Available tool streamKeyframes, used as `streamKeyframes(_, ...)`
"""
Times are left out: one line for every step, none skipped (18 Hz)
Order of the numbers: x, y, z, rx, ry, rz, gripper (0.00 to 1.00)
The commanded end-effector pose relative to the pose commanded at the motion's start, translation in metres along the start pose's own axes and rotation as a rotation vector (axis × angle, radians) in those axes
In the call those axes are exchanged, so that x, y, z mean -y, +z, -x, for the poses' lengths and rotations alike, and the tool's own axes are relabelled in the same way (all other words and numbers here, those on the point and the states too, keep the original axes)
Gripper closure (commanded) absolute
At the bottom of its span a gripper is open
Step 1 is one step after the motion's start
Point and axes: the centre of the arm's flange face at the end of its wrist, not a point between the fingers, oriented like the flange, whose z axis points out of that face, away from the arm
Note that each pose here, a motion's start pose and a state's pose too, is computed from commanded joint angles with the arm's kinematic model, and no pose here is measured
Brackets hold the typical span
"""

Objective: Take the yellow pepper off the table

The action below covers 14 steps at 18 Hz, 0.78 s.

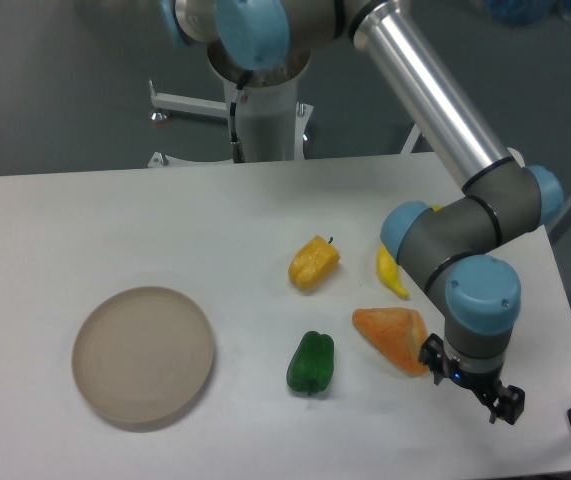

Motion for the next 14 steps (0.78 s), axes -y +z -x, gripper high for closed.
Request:
streamKeyframes(-0.003,-0.005,-0.007,-0.019,0.002,0.007,0.00)
streamKeyframes(-0.006,-0.010,-0.014,-0.042,0.004,0.015,0.00)
streamKeyframes(-0.009,-0.016,-0.022,-0.067,0.006,0.025,0.00)
streamKeyframes(-0.014,-0.024,-0.032,-0.092,0.008,0.032,0.00)
streamKeyframes(-0.019,-0.032,-0.041,-0.111,0.009,0.039,0.00)
streamKeyframes(-0.024,-0.042,-0.049,-0.124,0.008,0.044,0.00)
streamKeyframes(-0.029,-0.049,-0.060,-0.147,0.010,0.052,0.00)
streamKeyframes(-0.033,-0.056,-0.071,-0.173,0.013,0.062,0.00)
streamKeyframes(-0.039,-0.063,-0.083,-0.196,0.013,0.069,0.00)
streamKeyframes(-0.045,-0.066,-0.096,-0.214,0.013,0.074,0.00)
streamKeyframes(-0.050,-0.070,-0.107,-0.227,0.010,0.071,0.00)
streamKeyframes(-0.054,-0.073,-0.118,-0.241,0.003,0.064,0.00)
streamKeyframes(-0.056,-0.072,-0.130,-0.263,-0.016,0.055,0.00)
streamKeyframes(-0.058,-0.070,-0.140,-0.281,-0.035,0.044,0.00)
